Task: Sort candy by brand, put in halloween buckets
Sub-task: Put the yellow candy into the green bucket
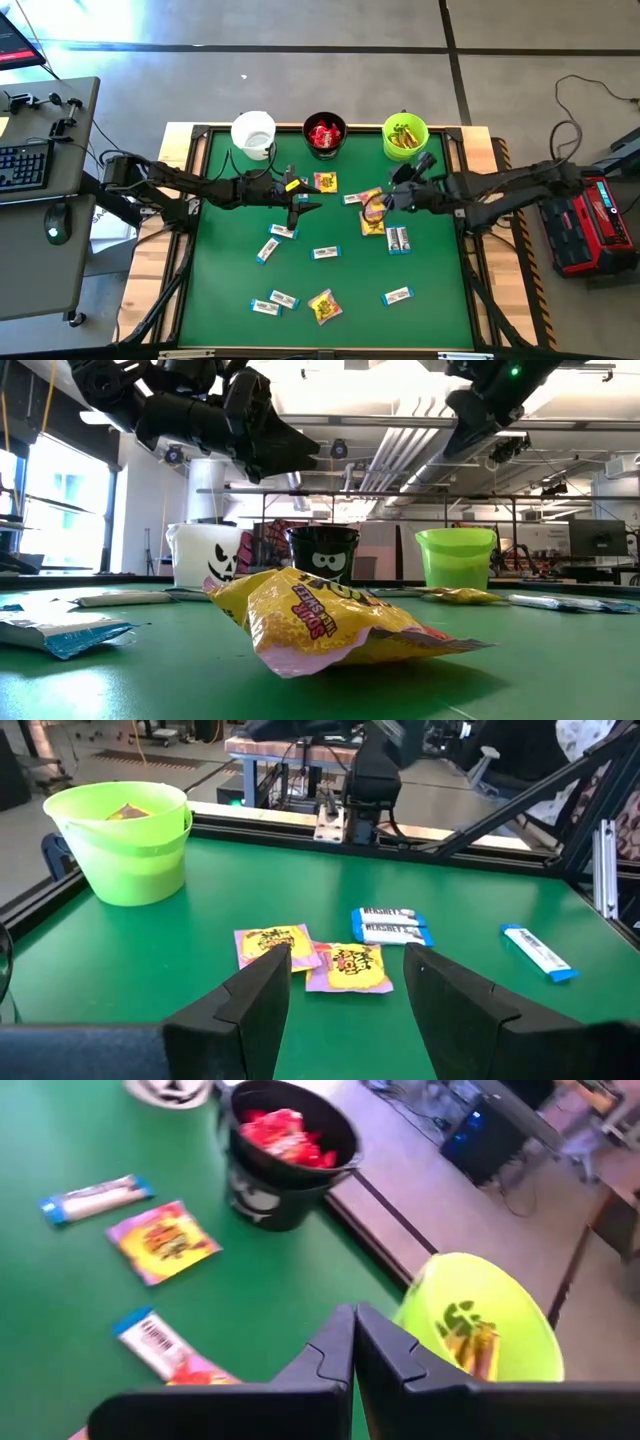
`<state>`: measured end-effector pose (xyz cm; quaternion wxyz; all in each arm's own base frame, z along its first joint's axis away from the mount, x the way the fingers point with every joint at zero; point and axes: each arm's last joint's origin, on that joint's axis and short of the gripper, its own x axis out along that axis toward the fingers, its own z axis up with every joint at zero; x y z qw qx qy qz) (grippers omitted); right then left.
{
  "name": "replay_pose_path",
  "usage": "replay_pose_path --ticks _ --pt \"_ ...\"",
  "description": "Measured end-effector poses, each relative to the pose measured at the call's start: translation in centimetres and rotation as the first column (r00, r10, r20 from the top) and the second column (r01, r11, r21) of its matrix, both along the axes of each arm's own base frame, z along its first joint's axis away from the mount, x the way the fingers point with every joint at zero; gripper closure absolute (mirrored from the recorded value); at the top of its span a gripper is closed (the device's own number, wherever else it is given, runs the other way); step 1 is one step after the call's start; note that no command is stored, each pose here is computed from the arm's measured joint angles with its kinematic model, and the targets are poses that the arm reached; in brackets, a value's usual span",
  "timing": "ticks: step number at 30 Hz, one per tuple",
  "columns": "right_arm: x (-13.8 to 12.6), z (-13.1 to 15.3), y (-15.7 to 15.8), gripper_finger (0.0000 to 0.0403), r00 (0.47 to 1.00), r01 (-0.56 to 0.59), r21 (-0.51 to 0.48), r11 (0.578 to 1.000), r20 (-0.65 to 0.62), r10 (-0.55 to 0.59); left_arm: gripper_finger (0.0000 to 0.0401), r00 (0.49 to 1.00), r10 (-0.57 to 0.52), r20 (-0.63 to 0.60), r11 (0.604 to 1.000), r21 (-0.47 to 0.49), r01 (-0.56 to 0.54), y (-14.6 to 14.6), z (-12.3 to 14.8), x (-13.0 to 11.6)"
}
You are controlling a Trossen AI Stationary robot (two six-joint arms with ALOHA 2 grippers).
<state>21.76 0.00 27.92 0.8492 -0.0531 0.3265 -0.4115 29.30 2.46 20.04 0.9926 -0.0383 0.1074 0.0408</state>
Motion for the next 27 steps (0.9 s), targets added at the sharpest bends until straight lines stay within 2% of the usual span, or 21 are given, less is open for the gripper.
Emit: replay_pose_path --ticks 2,4,9,13,16,18,21,24,27 --pt "0.0 0.0 -0.4 0.0403 1.000 0.013 0.026 1.000 0.010 -0.013 0.0215 1.000 0.000 0.000 1.000 0.001 0.000 0.0 0.0 0.0" --pt "0.2 -0.2 -0.7 0.0403 1.000 -0.020 0.104 0.994 0.007 0.019 0.0215 1.000 0.000 -0.003 1.000 0.000 0.000 0.0 0.0 0.0" --pt "1.7 -1.4 -0.4 0.0394 0.984 -0.172 0.301 0.938 -0.001 0.180 0.0215 1.000 -0.004 -0.025 1.000 -0.002 0.004 -0.1 -0.2 0.0" --pt "3.2 -3.0 1.2 0.0346 0.945 -0.286 0.395 0.873 -0.034 0.325 0.0215 0.999 -0.011 -0.037 1.000 -0.003 0.011 -0.3 -0.4 -0.1" --pt "4.1 -4.7 2.6 0.0291 0.923 -0.302 0.404 0.863 -0.101 0.370 0.0215 0.999 -0.017 -0.044 1.000 -0.003 0.017 -0.5 -0.4 -0.1" --pt "4.7 -6.0 3.4 0.0255 0.918 -0.283 0.383 0.879 -0.158 0.364 0.0215 0.999 -0.021 -0.043 1.000 -0.003 0.021 -0.6 -0.4 -0.1" --pt "5.6 -8.2 3.9 0.0214 0.929 -0.208 0.350 0.913 -0.222 0.297 0.0215 0.999 -0.021 -0.044 1.000 -0.006 0.021 -0.6 -0.4 -0.1" --pt "6.5 -10.4 3.7 0.0195 0.938 -0.127 0.332 0.935 -0.267 0.222 0.0215 0.998 -0.020 -0.056 1.000 -0.013 0.019 -0.6 -0.5 -0.1" --pt "7.5 -12.1 3.2 0.0193 0.958 -0.059 0.350 0.935 -0.244 0.151 0.0215 0.997 -0.019 -0.068 1.000 -0.014 0.019 -0.6 -0.7 -0.1"
